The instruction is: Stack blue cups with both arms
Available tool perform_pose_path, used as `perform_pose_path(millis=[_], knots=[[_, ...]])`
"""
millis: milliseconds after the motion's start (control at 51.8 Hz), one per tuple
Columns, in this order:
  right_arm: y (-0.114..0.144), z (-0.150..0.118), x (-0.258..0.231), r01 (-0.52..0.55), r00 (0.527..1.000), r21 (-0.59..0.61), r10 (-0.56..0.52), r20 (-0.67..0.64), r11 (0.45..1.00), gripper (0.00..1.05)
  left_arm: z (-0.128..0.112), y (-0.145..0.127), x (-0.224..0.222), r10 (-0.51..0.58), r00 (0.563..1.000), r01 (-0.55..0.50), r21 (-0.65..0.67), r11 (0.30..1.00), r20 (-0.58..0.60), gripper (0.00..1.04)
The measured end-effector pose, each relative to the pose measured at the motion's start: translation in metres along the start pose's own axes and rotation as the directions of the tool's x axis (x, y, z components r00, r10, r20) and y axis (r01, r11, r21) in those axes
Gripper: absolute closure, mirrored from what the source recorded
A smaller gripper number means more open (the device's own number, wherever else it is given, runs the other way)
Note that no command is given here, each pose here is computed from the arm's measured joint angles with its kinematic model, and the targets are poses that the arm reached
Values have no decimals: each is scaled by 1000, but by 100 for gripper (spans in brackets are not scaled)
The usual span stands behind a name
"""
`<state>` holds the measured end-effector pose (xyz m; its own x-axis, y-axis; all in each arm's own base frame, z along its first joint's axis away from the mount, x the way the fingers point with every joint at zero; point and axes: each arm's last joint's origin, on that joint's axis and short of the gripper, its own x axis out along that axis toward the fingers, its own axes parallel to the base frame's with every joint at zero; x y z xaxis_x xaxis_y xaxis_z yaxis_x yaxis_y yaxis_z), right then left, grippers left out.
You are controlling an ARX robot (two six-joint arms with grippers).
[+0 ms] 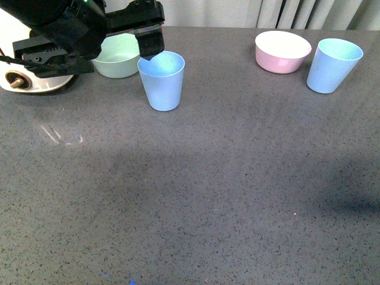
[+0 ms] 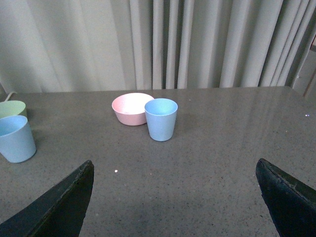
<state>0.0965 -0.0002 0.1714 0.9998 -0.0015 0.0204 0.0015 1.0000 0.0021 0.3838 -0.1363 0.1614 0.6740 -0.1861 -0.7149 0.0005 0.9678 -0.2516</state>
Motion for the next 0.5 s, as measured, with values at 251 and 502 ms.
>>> perform_pose_path(millis=[251,502], knots=[[0,0,0,0,1000,0,0,0,1000,9,8,-7,29,45,999,-46,-12,999,-29,9],[0,0,0,0,1000,0,0,0,1000,9,13,-25,45,41,998,-41,1,999,-38,14]])
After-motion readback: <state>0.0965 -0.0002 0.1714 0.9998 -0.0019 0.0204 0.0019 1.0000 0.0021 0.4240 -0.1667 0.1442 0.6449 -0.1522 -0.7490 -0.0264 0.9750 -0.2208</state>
